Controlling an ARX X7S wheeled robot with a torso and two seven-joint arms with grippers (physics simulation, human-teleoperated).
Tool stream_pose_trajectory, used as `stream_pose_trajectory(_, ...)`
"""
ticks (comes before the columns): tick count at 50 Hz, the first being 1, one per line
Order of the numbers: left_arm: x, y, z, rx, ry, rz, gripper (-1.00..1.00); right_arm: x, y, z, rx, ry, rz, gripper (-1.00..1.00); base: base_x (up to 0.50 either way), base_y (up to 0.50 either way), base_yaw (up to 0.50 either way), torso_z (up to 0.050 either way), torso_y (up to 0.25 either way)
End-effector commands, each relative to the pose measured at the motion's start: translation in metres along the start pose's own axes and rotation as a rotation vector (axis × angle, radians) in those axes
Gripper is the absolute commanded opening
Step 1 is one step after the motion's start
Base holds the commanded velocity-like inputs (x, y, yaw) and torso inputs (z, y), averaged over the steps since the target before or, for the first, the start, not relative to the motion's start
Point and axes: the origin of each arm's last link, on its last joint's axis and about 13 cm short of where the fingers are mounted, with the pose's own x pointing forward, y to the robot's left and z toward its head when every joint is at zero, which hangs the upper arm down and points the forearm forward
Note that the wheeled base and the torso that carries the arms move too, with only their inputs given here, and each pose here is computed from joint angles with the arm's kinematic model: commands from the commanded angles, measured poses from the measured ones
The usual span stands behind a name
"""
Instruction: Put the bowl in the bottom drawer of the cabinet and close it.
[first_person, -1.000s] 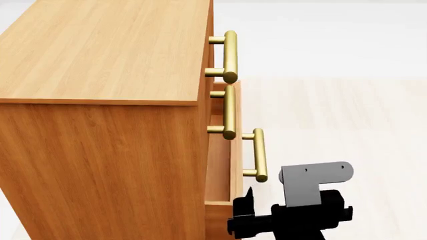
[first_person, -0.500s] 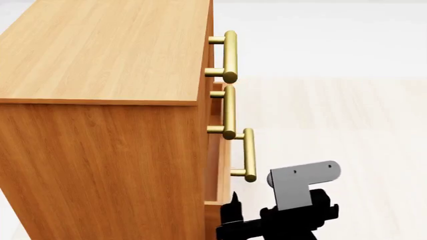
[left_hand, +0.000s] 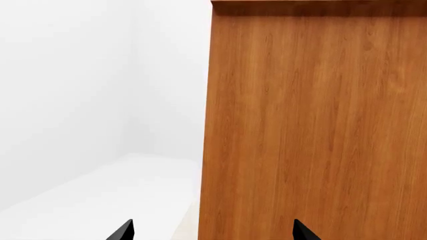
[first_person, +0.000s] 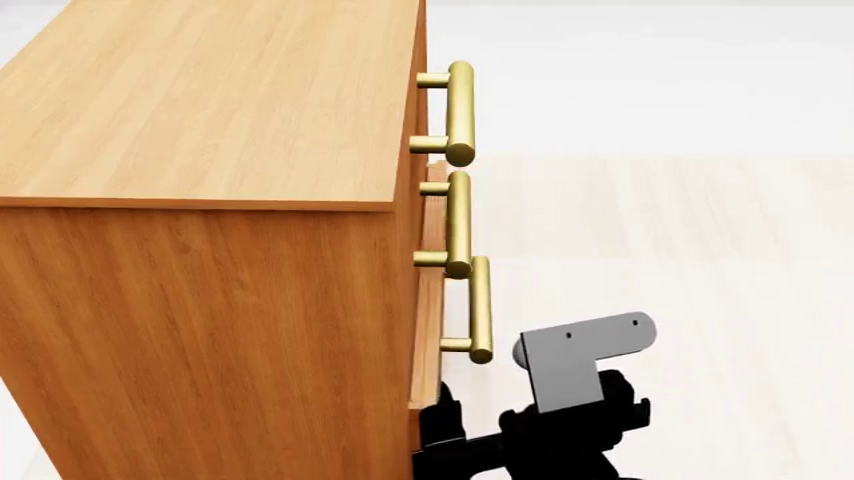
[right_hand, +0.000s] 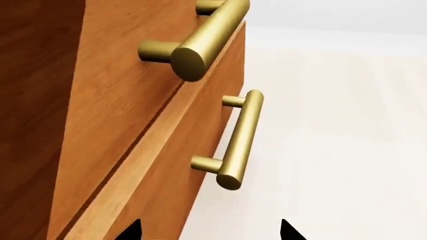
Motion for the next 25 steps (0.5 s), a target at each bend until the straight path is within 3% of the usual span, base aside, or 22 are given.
stream_pose_trajectory(1, 0.0000, 0.0001, 0.0000, 0.000, 0.000, 0.001, 1.00, 0.0043, 0.0064, 0.0025, 0.012, -0.004, 0.065, 1.00, 0.00, 0.00, 0.00, 0.000, 0.000)
stream_pose_trajectory(25, -0.0002, 0.0003, -0.0002, -0.003, 0.000, 0.004, 1.00, 0.0048, 0.0011, 0.0061, 0.095, 0.036, 0.218, 1.00, 0.00, 0.00, 0.00, 0.000, 0.000)
